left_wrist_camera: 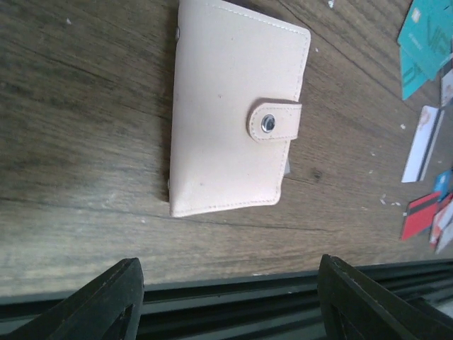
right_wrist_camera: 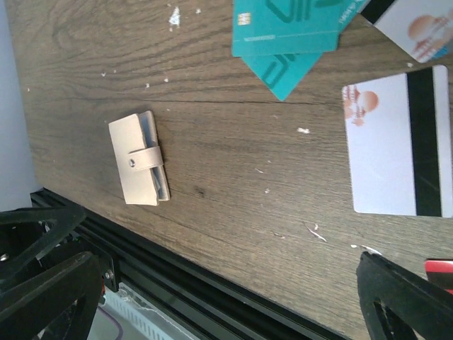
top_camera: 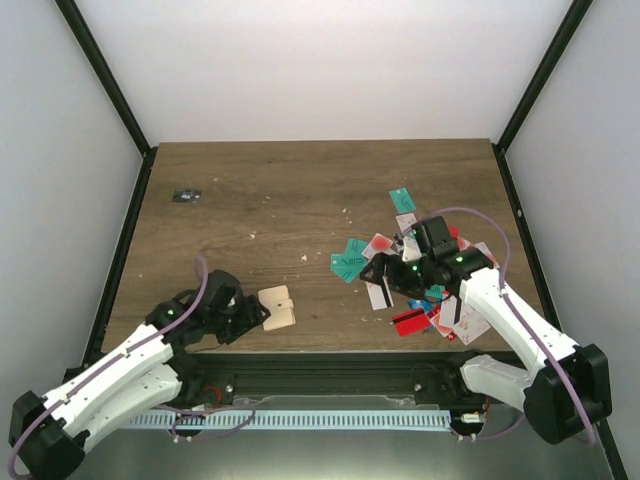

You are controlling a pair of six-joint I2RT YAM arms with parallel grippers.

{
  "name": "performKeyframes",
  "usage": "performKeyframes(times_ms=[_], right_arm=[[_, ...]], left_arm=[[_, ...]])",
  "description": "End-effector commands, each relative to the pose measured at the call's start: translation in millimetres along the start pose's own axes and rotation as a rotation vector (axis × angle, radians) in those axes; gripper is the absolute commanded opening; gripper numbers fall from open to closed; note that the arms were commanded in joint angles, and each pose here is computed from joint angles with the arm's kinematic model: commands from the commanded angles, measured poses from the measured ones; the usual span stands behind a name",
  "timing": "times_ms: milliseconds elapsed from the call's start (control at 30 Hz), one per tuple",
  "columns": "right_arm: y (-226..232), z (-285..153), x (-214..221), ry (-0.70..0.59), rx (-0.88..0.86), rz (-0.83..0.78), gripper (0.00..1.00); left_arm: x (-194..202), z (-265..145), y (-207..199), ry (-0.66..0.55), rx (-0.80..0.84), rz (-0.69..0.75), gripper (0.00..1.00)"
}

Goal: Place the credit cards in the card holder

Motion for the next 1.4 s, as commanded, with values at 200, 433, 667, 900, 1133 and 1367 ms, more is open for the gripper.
performKeyframes(times_ms=[200,433,667,900,1133,1367], right_arm=[[49.8,-7.5,1.0,-0.154,0.131,-0.148,1.0],[84.7,14.8,25.3,-0.137,0.157,-0.287,1.0],[92.5,47.2,26.9,-0.099,0.222,-0.281,1.0],[100.2,61.9,21.5,-0.062,0.255,-0.334,1.0],[97.1,77.9,22.6,-0.011,0.266,-0.358,1.0],[92.6,82.8,20.3,-0.001,0.317,-0.385,1.0]], left_arm=[[-10.1,32.2,-4.1,0.022,-0.001,0.179,0.64],[-16.5,36.5,3.3,0.025,0.015,0.197,0.59],[-27.9,47.2,8.6,0.02,0.063,0.173,0.53],[-27.6,66.5,19.7,0.099,0.054,0.147,0.45],[-28.7,81.5,16.6,0.134,0.104,0.168,0.33],[-32.3,95.5,10.0,0.171,0.152,0.191,0.28]])
Point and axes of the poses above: each gripper's point midway between its finger pads, its own z axis out along the fingers, its own y axis along the line the jaws close on, x = y × z, the point moved 6 cm from there along -z, back along the fingers, and after that the axes turned 10 degrees about z, right-handed, at the moved point
